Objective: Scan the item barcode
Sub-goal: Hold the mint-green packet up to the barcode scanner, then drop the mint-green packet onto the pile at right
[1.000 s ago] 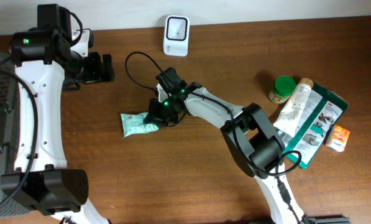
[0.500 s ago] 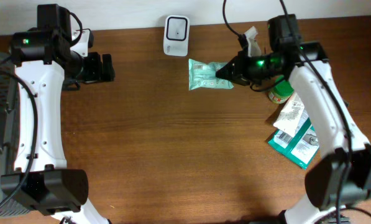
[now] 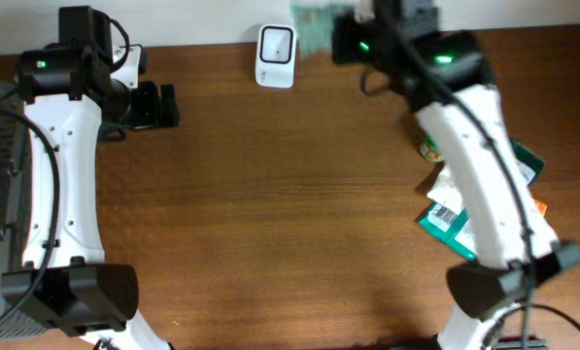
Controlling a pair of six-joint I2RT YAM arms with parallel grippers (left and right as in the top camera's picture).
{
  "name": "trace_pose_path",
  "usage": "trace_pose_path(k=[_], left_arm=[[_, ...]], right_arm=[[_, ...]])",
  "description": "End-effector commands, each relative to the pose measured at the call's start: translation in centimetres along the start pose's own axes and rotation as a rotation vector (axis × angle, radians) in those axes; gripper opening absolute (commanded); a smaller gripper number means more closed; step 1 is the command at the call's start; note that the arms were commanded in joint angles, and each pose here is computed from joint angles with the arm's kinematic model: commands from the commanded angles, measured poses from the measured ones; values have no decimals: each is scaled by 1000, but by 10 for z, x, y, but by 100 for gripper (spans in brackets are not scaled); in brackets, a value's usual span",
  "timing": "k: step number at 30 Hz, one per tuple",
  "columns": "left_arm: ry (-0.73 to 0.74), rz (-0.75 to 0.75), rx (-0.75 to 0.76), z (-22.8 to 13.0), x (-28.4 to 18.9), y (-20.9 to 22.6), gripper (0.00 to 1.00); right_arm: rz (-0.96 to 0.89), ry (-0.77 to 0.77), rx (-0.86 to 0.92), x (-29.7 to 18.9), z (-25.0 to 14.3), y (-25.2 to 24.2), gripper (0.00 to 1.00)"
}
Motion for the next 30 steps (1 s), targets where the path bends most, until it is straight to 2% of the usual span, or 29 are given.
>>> trace_pose_path(k=[1,6,8,9,12,19,23,27,29,30], left_arm=[[-16,-5,9,2,-5,1,99],[-16,-5,9,2,-5,1,99],[-16,-5,9,2,-5,1,99],[-16,-5,9,2,-5,1,99],[-16,-5,9,2,-5,1,99],[-16,-5,9,2,-5,1,99],[-16,-5,9,2,-5,1,99],[-16,-5,9,2,-5,1,99],[-16,-5,9,2,-5,1,99],[-16,-5,9,2,-5,1,99]], right_arm=[[-325,-48,-316,45,17,-8,4],[-517,-139,-838,143,27,15,4],[-538,-121,-954,169,14,20,4],[-526,-81,-1063,196,-7,28,4],[-457,-47,-1242,238,-43,45,4],[-455,-83,-1240,244,-44,54,4],[-629,-118,-1140,225,-19,34,4],[-638,-127,-1132,219,-12,33,4],[-594,-78,-1153,216,-16,32,4],[-569,-84,-1088,206,-11,29,4]])
Point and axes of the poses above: each gripper's point midway between its finger pads, its own x axis out along the fingers, its own y axis along the line the jaws close on, z = x × y, the point moved 2 cm from there along -x, back along the fingers, and after that the axes turned 14 degrees about -x, right-handed, at the moved point
